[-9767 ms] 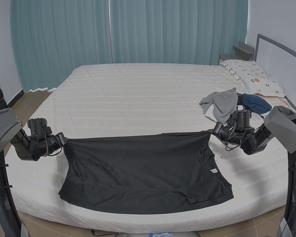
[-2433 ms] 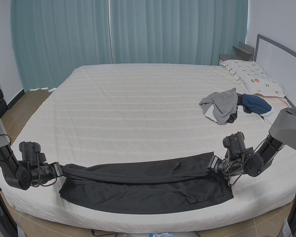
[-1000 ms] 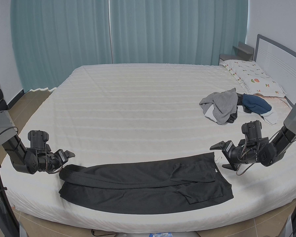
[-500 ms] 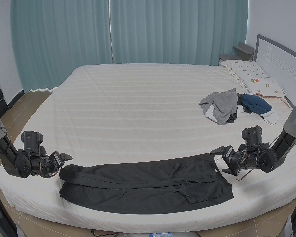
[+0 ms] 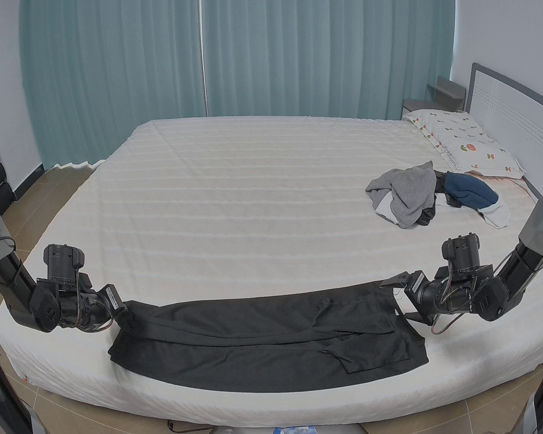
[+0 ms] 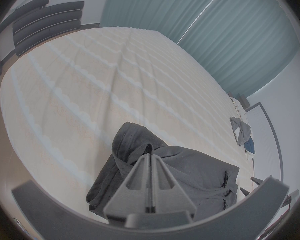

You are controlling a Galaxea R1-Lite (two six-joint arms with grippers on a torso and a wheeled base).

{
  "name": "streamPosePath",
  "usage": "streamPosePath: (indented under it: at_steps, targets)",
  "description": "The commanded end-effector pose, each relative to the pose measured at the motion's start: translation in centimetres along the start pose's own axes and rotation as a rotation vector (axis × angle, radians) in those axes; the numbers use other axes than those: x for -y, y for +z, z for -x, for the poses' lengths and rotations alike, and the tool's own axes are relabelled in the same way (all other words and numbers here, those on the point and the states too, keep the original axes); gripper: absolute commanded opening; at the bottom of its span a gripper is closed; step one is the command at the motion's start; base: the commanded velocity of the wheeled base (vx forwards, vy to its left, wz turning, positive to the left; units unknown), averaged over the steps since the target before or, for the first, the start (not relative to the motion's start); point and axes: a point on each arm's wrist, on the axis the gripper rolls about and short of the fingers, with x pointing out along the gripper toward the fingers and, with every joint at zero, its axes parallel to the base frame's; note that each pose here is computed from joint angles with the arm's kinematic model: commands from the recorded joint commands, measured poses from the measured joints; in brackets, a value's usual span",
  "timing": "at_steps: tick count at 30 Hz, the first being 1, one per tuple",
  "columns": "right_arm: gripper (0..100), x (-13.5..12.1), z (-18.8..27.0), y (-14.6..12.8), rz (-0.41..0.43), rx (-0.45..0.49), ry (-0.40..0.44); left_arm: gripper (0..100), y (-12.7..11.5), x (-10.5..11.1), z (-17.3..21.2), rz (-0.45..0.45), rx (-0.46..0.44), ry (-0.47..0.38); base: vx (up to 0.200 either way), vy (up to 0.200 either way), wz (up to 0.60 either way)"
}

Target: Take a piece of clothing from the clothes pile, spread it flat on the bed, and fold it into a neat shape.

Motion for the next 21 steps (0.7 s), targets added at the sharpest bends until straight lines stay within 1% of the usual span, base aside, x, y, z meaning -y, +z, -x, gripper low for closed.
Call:
streamPosePath:
  at_steps: [1,2,3,5,6,9,13,15,19,21]
  targets:
    - [100,-1.2,1.2,-0.7,0.021,-0.006,0.031,0,0.5,0.2,0.8,0.001,0.032,-0.012,0.000,0.000,0.00]
    - [100,-1.2,1.2,-0.7,0.021,-0.006,0.031,0,0.5,0.2,0.8,0.001,0.032,-0.012,0.000,0.000,0.00]
    - [100,-1.7,1.3,-1.5,0.022,-0.025,0.037,0,0.9,0.5,1.7,-0.001,0.062,-0.027,0.000,0.000,0.00]
    - [100,-2.0,1.2,-1.8,0.015,-0.033,0.041,0,1.2,0.8,2.3,-0.003,0.085,-0.043,0.000,0.000,0.00]
    - [100,-2.6,1.1,-2.5,-0.030,-0.054,0.044,0,1.3,1.0,2.6,-0.005,0.097,-0.051,0.000,0.000,0.00]
    - [100,-3.0,0.6,-3.3,-0.058,-0.089,0.022,0,1.5,1.2,3.0,-0.005,0.113,-0.062,0.000,0.000,0.00]
    - [100,-2.9,0.1,-3.5,-0.081,-0.107,-0.017,0,1.6,1.3,3.0,-0.004,0.112,-0.072,0.000,0.000,0.00]
    - [100,-2.7,0.0,-3.6,-0.085,-0.107,-0.031,0,1.8,1.4,3.0,0.008,0.120,-0.079,0.000,0.000,0.00]
    - [100,-2.1,-1.1,-4.1,-0.082,-0.104,-0.079,0,2.5,2.1,3.4,0.081,0.189,-0.139,0.000,0.000,0.00]
    - [100,-2.0,-1.5,-4.5,-0.075,-0.103,-0.096,0,2.7,2.3,3.5,0.100,0.210,-0.161,0.000,0.000,0.00]
